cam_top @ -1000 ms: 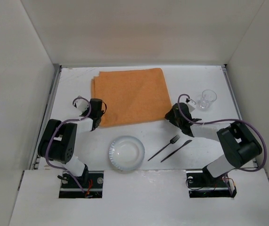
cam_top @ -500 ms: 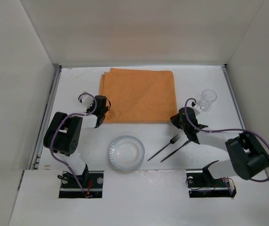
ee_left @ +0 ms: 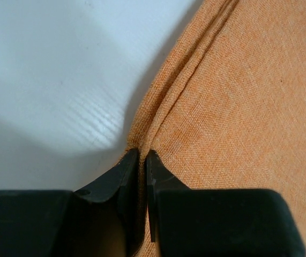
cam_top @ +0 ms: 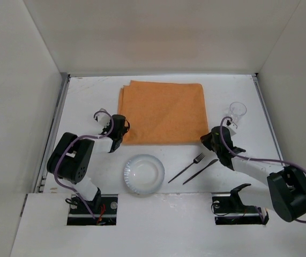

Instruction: Set the dinner table for one person

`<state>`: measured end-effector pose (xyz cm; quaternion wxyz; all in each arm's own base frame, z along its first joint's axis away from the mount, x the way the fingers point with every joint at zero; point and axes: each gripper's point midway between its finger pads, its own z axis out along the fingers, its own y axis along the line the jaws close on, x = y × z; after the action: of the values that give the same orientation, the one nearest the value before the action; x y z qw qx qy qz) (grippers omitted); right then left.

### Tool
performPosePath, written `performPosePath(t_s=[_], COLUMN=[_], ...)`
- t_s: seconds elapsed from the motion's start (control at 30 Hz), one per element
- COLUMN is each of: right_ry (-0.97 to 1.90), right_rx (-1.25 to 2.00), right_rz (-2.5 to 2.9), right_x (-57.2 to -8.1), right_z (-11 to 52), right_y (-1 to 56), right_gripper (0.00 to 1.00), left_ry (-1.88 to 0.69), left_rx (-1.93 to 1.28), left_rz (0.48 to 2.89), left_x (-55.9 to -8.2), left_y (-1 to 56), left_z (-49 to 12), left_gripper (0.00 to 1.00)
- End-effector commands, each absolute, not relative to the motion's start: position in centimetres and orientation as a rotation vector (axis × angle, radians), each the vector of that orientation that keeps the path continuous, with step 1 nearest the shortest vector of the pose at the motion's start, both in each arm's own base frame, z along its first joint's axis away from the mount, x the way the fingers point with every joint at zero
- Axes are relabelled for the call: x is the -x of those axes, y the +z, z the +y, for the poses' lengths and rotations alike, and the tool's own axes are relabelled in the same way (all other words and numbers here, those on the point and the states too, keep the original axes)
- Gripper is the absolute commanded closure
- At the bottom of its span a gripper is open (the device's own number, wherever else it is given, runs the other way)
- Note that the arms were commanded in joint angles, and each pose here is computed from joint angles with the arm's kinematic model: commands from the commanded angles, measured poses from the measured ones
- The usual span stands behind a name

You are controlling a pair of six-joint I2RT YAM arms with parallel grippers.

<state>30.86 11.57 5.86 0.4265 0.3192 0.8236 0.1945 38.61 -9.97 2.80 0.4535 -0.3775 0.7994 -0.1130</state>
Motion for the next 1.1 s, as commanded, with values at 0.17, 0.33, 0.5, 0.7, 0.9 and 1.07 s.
performPosePath(t_s=[0.17, 0.33, 0.5, 0.7, 0.9, 1.07], right_ry=[0.489, 0.469, 0.442, 0.399, 0.627, 0.933], right_rx=[-0.787, -0.789, -0.737, -0.612, -0.093, 0.266], right_rz=[2.066, 2.052, 2.049, 2.023, 2.103, 2.155], right_x=[-30.8, -31.2, -31.6, -31.2, -26.4, -19.8], right_z=[11.3, 10.5, 10.3, 10.4, 21.1, 29.7], right_y=[6.1, 6.5, 7.6, 10.2, 11.6, 11.6], right_gripper=[0.85, 0.77, 0.55, 0.41, 0.37, 0.36], left_ry=[-0.253, -0.256, -0.276, -0.298, -0.432, -0.509], left_rx=[0.940, 0.959, 0.987, 0.947, 0.757, 0.633], left_rz=[1.984, 1.937, 1.848, 1.800, 1.838, 1.865], left_x=[-36.1, -35.9, -35.2, -34.1, -33.1, -32.9], left_y=[3.0, 4.1, 6.4, 8.3, 9.8, 9.9], left_z=[-8.5, -7.0, -5.2, -4.7, -9.0, -11.9], left_gripper=[0.91, 0.74, 0.64, 0.60, 0.61, 0.65])
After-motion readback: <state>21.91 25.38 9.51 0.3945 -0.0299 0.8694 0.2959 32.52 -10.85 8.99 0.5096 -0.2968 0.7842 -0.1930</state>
